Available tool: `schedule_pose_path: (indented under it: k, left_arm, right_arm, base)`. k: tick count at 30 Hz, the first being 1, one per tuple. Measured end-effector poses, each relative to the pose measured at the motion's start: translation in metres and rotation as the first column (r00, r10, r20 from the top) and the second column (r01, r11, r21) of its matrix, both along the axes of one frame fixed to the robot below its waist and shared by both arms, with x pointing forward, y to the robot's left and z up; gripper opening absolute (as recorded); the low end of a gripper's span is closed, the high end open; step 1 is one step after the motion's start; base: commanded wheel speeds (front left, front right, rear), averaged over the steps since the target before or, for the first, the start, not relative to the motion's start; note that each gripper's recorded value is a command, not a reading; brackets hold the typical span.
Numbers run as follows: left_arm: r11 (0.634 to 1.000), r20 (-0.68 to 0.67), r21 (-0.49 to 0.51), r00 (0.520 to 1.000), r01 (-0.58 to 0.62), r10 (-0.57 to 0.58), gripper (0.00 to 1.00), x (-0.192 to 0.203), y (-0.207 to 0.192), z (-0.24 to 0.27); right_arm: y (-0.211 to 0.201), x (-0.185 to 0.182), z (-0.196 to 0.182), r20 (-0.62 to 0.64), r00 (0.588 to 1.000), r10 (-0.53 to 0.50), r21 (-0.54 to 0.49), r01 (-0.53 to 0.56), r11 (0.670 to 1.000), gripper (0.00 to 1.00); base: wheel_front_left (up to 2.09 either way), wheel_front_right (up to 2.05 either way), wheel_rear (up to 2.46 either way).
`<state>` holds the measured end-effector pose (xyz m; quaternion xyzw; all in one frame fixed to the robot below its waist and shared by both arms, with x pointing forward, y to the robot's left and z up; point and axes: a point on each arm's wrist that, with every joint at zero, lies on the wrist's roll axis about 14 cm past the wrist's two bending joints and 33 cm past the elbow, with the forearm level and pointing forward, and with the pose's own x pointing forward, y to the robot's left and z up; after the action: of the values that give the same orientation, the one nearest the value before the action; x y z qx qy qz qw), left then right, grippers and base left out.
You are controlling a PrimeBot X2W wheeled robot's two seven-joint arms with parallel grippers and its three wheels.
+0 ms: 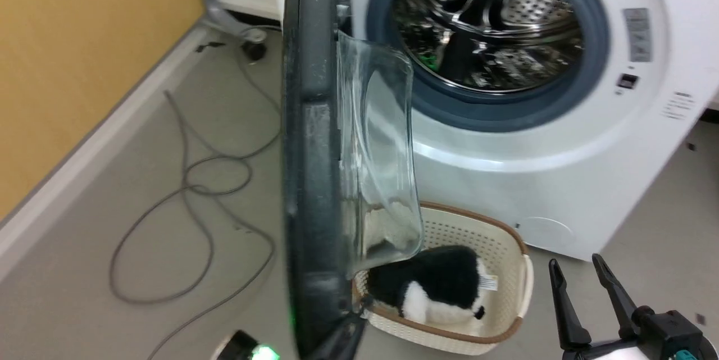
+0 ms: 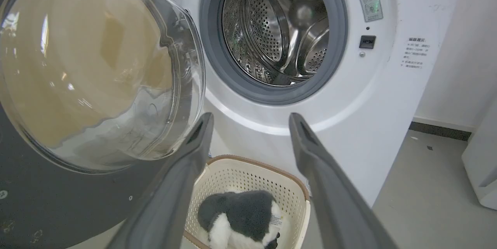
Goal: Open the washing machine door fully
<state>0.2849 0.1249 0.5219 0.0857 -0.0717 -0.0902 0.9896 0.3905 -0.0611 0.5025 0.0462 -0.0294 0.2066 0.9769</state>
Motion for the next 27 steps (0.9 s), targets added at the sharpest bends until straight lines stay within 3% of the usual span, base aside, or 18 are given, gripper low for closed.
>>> schedule_pose_path:
  k: [10, 11, 15, 27]
  left_arm:
    - [0.961, 0.002, 0.040, 0.962, -0.273, 0.273, 0.00, -0.018, 0.080, -0.001]
    - [0.938, -0.003, 0.036, 0.939, -0.344, 0.345, 0.00, -0.025, 0.102, -0.001]
    - [0.891, 0.002, 0.042, 0.892, -0.452, 0.453, 0.00, -0.032, 0.141, 0.002]
    - [0.727, -0.030, -0.032, 0.727, -0.686, 0.686, 0.00, -0.020, 0.234, 0.002]
  right_arm:
    - [0.026, 0.006, -0.001, -0.005, 0.997, 0.072, 0.007, -0.072, 0.997, 1.00]
    - [0.028, 0.007, -0.003, -0.009, 0.997, 0.076, 0.007, -0.076, 0.997, 1.00]
    - [0.031, 0.008, -0.007, -0.020, 0.996, 0.084, 0.006, -0.084, 0.996, 1.00]
    - [0.013, 0.018, -0.026, -0.060, 0.998, 0.032, -0.019, -0.033, 0.999, 1.00]
  base:
    - [0.00, 0.00, 0.00]
    - [0.00, 0.00, 0.00]
    - [0.00, 0.00, 0.00]
    - [0.00, 0.00, 0.00]
